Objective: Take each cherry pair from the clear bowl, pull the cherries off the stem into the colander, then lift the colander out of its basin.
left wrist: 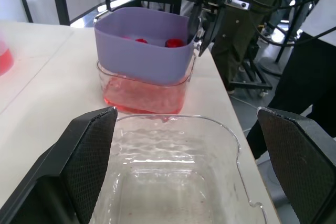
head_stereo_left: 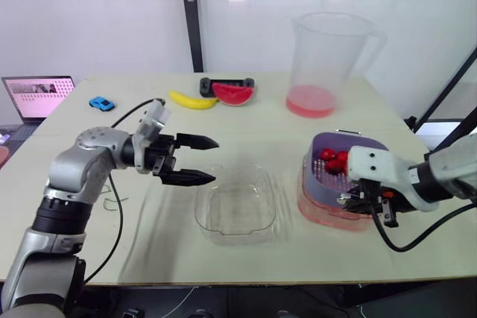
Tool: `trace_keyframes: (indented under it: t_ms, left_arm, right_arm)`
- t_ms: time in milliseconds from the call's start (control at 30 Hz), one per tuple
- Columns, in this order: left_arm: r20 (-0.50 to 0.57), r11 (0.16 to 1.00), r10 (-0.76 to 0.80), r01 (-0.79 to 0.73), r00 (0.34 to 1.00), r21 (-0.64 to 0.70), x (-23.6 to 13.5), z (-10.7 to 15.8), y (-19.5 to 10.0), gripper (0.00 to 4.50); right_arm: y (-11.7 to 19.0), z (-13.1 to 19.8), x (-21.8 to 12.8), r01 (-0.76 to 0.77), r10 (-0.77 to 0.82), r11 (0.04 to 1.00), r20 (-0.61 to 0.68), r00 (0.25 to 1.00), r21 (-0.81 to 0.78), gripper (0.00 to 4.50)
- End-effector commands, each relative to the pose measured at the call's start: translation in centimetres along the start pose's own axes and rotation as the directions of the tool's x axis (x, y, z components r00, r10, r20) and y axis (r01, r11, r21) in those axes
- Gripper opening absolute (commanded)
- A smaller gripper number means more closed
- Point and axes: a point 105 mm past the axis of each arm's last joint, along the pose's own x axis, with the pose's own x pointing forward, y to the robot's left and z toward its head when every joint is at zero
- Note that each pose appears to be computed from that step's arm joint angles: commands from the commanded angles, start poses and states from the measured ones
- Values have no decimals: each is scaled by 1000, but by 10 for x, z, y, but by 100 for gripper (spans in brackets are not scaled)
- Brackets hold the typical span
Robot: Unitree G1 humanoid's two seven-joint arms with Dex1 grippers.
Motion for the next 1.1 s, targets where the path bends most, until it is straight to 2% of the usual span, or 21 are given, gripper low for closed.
trace_keyframes:
  t_ms: [33,567,1100]
  left_arm:
    - [1,998,5,-5,1000,62,-3,14,0,450]
    - [24,998,-10,8,1000,70,-2,19,-3,450]
    - [11,998,-1,0,1000,60,-2,16,-4,450]
  right_arm:
    - [-3,9,-9,26,-26,1000,45,999,-16,84]
    - [-12,6,-18,70,-69,997,34,997,-32,84]
    - [-7,10,-9,40,-37,998,60,997,-54,84]
